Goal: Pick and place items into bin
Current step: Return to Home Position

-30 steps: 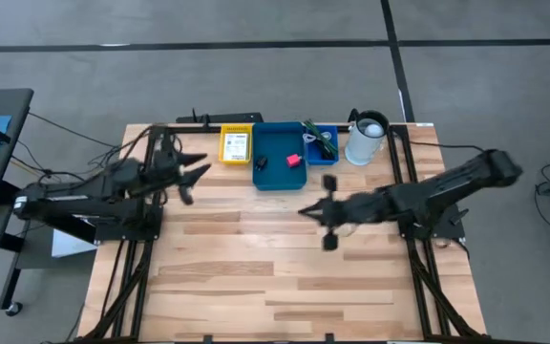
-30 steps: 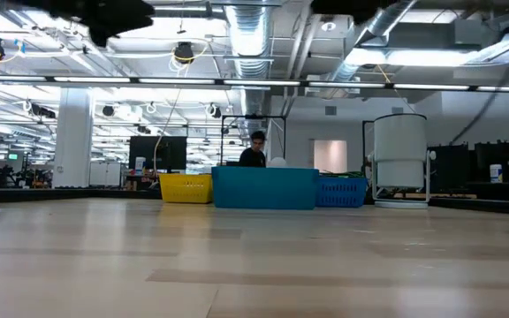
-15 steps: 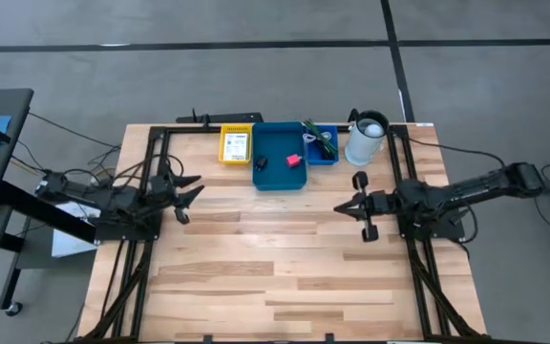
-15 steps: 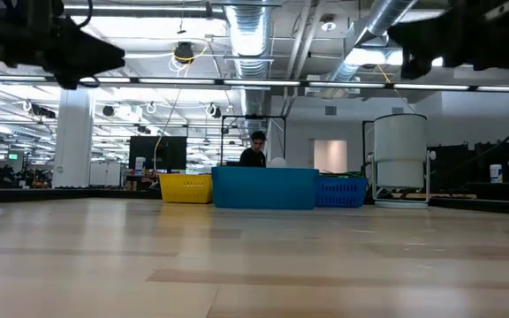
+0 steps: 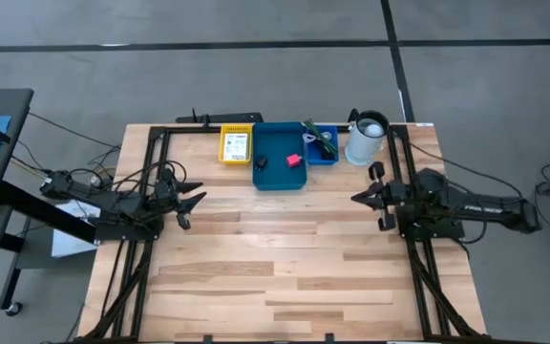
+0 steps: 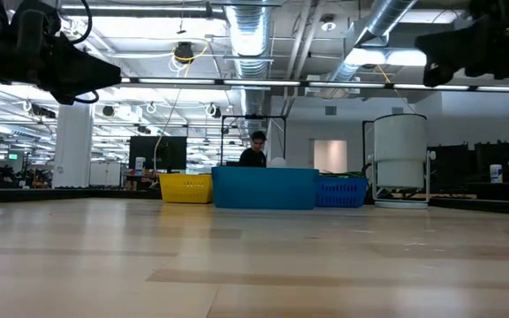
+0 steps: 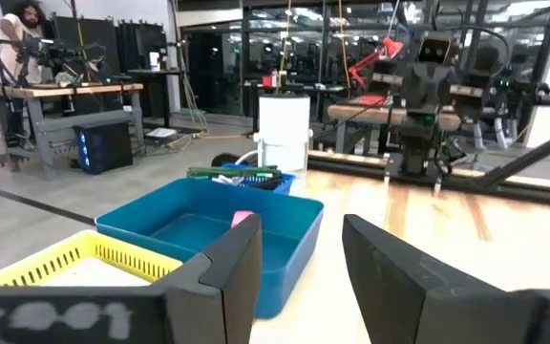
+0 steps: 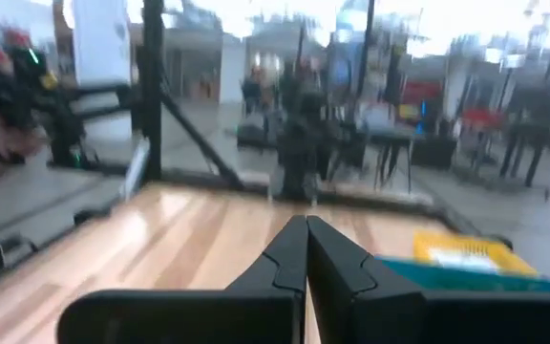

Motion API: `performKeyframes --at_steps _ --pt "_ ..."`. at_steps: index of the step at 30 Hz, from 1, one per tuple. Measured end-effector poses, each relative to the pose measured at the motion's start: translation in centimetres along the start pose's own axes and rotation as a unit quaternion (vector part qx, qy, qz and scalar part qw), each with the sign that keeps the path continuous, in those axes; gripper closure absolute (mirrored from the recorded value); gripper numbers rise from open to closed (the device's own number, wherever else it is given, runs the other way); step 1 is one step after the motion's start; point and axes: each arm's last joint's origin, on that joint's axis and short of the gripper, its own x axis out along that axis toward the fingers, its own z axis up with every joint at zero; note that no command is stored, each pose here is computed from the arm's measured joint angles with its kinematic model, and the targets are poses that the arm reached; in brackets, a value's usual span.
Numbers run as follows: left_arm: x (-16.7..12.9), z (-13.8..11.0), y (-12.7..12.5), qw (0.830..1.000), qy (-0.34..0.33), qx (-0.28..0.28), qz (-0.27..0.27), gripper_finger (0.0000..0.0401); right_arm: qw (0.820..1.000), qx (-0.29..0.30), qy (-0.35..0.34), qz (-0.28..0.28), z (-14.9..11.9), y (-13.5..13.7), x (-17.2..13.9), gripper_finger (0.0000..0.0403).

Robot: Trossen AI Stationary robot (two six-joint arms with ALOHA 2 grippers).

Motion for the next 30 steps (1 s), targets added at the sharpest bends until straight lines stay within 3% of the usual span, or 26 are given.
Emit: performKeyframes --at_steps 4,10,16,30 --pt "0.0 -0.1 0.0 1.0 0.002 -0.002 0.0 0.0262 0.998 0.011 -0.034 -0.042 -2.0 0.6 -0.8 0.0403" --pt "0.0 0.1 0.0 1.0 -0.007 -0.02 0.0 0.0262 0.988 0.045 0.003 -0.147 -2.8 0.7 -1.3 0.0403" --pt "0.0 0.1 0.0 1.0 -0.006 -0.019 -0.002 0.0262 0.985 0.11 0.0 -0.133 -2.9 1.1 -1.2 0.0403" --pt "0.0 -1.2 0.0 0.998 0.049 0.029 -0.002 0.0262 0.986 0.111 0.025 -0.121 -3.4 1.4 -1.2 0.0403"
